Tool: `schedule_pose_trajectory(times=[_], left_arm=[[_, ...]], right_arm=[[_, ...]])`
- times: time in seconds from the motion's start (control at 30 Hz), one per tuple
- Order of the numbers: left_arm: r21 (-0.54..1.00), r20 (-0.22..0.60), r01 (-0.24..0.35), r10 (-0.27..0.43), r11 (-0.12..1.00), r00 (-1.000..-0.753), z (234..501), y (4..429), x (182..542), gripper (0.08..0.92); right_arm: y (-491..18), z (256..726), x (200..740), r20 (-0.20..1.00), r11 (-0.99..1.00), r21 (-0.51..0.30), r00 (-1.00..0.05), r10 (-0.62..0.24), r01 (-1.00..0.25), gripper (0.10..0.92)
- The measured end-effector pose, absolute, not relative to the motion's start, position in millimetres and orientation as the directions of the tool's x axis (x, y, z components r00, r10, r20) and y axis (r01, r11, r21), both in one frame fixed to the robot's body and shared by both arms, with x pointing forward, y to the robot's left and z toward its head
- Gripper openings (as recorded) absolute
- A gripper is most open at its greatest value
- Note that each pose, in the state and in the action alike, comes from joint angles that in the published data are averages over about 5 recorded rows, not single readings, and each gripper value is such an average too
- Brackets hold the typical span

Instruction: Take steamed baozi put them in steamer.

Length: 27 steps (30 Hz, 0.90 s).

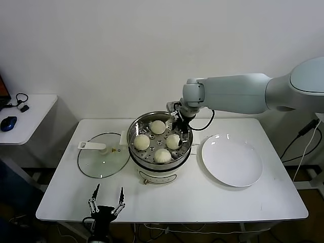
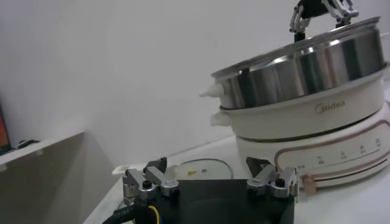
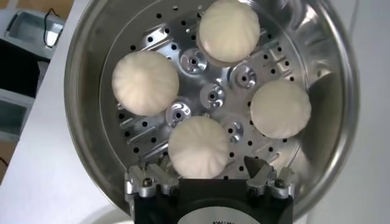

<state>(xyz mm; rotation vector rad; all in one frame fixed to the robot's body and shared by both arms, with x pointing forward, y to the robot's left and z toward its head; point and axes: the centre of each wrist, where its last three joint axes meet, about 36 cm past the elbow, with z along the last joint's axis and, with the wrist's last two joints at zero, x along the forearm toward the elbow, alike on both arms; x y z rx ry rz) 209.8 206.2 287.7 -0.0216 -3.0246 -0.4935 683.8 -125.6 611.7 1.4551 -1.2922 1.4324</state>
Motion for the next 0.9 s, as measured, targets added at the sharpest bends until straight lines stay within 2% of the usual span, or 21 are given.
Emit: schedule_pose_trajectory(times=[0.23,0.5,0.7,0.9], left_arm=[[0.320,0.074,0.030,0.007,0.947,-0.997,290.8,205.3,210.0,0.823],[0.322,0.063,0.018,-0.003,0.947,-0.998,297.2,209.9,213.9,0.823],[0.320,0.064,0.010,-0.011,0.947,-0.998,298.2,211.3,213.5,0.823],[0.323,0.063,0.001,-0.021,0.946,-0.998,301.6,212.9,214.6,0.823]], right_arm=[[-139.2,645.5,683.2,0.960,-0.202,-0.216,-0.169,-0.224,-0.955,0.823],[-170.9,696.7,675.6,0.899,-0.090,-0.354,-0.313,-0.305,-0.931,0.823],[-192.5,711.3,657.8,0.793,0.061,-0.479,-0.462,-0.397,-0.875,0.823],[-213.5,708.2,630.9,0.632,0.255,-0.558,-0.603,-0.486,-0.790,0.823]])
